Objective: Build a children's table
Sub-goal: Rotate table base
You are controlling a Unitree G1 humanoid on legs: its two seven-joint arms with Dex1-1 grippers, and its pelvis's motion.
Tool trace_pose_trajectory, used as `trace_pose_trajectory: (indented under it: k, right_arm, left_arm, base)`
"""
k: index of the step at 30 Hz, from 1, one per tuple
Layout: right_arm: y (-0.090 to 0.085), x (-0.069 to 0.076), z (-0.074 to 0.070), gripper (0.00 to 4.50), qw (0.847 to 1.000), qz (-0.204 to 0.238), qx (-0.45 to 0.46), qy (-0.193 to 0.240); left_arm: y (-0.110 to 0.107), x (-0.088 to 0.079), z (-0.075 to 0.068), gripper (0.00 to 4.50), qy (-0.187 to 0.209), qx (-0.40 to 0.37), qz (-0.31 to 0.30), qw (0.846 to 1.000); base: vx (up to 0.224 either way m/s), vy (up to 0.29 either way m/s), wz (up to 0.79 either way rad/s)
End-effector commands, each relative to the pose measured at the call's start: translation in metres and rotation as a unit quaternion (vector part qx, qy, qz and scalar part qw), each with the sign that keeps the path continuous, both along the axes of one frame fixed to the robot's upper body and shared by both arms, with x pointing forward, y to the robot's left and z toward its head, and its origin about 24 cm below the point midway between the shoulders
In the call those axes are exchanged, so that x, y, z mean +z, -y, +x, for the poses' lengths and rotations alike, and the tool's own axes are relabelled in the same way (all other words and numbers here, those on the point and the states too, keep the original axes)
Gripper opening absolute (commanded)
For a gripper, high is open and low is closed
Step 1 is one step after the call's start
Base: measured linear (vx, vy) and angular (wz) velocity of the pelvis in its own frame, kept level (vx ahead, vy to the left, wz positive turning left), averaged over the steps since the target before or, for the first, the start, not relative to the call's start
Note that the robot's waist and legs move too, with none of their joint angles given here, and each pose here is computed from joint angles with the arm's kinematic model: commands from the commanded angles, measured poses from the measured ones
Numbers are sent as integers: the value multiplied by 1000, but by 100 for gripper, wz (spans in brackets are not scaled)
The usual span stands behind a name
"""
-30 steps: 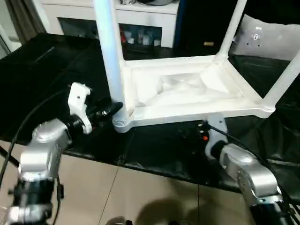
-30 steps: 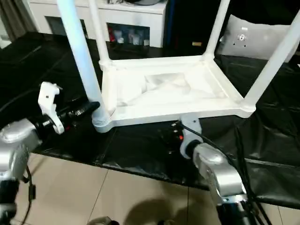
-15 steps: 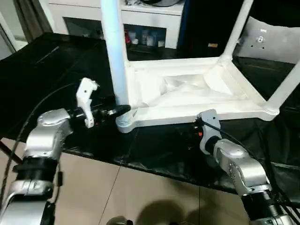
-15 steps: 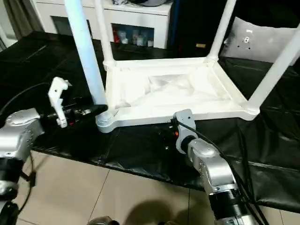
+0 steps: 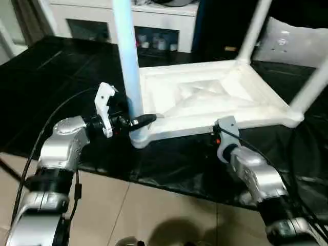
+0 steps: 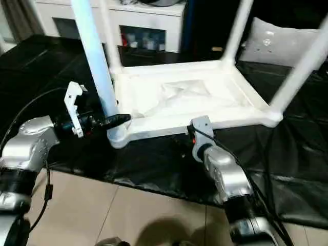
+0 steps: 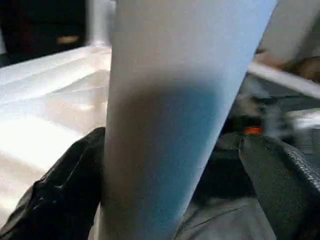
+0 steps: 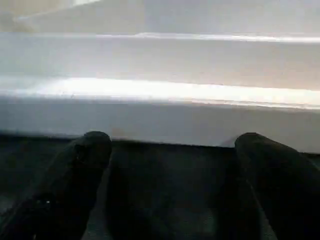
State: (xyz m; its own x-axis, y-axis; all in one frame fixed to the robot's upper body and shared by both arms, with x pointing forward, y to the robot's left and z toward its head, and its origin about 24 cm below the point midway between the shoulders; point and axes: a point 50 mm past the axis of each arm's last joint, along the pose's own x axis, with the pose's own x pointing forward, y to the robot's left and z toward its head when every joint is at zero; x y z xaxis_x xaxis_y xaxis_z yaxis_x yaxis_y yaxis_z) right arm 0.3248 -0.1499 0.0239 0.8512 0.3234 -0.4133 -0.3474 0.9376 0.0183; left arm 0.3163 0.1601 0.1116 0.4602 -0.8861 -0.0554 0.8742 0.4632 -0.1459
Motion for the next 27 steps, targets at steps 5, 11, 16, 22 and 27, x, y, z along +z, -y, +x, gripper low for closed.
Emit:
trace_pose_trajectory:
  k: [5, 11, 16, 22, 27]
  right_arm:
    - [-14, 3, 8, 450, 1000, 4, 16, 15]
    - [-16, 3, 12, 450, 1000, -1, 17, 23]
    - [-18, 3, 13, 450, 999, -5, 20, 28]
    - [-19, 3, 14, 450, 999, -7, 18, 33]
    - [-7, 2, 15, 450, 999, -13, -7, 32]
  left_arm:
    - [37, 8, -37, 447, -16, -138, -24, 990]
    - [71, 6, -62, 447, -27, -192, -37, 980]
    - [87, 10, -66, 447, -28, -203, -48, 978]
    - [91, 5, -38, 447, 21, -96, -3, 995]
    - [74, 6, -17, 447, 48, -34, 38, 998]
  base:
    - [0, 0, 0]
    - [0, 0, 0]
    - [0, 0, 0]
    - [0, 0, 0]
    - [0, 0, 0]
